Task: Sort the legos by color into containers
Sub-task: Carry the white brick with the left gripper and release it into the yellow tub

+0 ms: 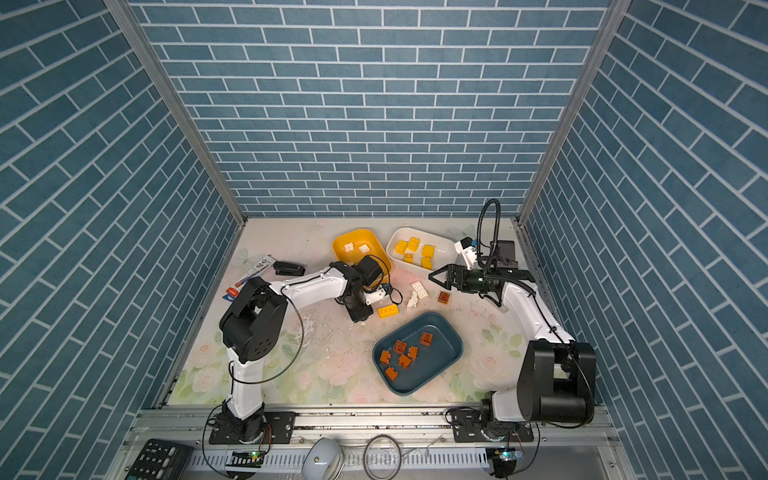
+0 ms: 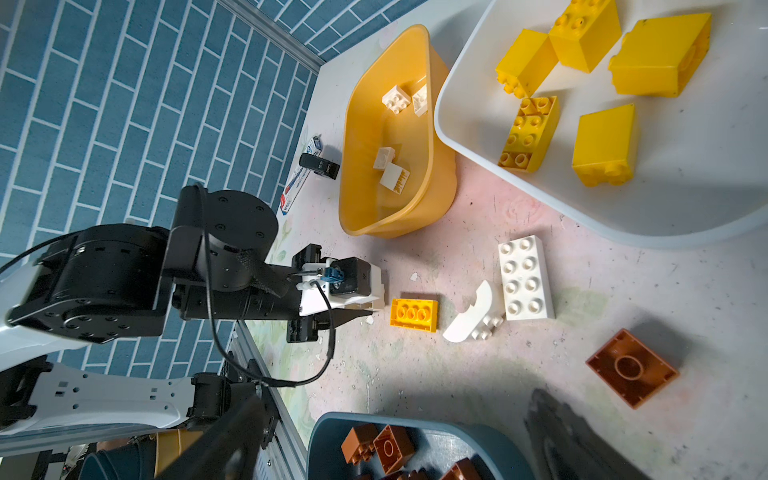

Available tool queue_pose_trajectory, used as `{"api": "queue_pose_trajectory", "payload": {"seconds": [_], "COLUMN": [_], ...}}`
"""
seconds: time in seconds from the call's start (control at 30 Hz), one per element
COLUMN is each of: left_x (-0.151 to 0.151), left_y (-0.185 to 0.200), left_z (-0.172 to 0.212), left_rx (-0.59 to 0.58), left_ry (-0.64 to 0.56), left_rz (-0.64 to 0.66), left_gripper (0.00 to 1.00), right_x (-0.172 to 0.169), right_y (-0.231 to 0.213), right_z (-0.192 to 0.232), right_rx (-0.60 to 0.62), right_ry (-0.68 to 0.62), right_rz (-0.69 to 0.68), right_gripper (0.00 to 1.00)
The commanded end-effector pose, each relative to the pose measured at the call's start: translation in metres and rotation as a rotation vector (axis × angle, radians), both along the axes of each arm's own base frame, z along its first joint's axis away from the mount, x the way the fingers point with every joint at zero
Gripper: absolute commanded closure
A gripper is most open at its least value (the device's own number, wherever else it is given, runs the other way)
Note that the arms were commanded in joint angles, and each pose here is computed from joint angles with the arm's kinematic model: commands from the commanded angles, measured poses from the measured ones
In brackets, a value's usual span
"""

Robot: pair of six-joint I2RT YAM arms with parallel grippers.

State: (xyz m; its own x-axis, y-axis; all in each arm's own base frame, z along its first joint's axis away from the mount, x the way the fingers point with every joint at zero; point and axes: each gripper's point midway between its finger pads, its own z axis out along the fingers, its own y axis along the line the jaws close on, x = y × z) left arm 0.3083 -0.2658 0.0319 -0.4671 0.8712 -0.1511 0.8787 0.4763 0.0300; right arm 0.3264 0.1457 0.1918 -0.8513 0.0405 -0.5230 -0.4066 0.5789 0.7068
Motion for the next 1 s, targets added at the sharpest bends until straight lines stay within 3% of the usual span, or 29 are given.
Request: {"api": "queue_pose_trajectory", "payload": {"seconds": [0.0, 0.2, 0.37, 0.67, 0.97], "left_x": [0.005, 0.037, 0.090, 0.182, 0.230], "left_y": [-0.006, -0.013, -0.008, 0.019, 0.030], "left_z": [0.047, 0.099, 0.116, 0.092, 0.056], "left_rx": [-0.064, -0.132, -0.175, -0.200, -0.120], "left_ry": [-0.044, -0.115, -0.201, -0.286, -0.353], "left_rz": [0.022, 0.098, 0.216, 0.522, 0.598], "left_gripper": [0.75, 0.75, 0.75, 0.73, 0.73], "right_x": [0.001, 0.006, 0.009, 0.012, 0.011], "right_y": [0.001, 0.004, 0.005, 0.004, 0.005], "right_z": [0.006, 0.014, 0.018, 0.020, 0.014], "right_rx": [0.018, 0.065, 0.076, 0.073, 0.077], "right_ry": [-0.014, -0.026, -0.036, -0.034, -0.018], "right_rz": [0.009, 0.000, -0.008, -0.014, -0.017], "right_gripper": [0.02, 0.02, 0.01, 0.01, 0.01]}}
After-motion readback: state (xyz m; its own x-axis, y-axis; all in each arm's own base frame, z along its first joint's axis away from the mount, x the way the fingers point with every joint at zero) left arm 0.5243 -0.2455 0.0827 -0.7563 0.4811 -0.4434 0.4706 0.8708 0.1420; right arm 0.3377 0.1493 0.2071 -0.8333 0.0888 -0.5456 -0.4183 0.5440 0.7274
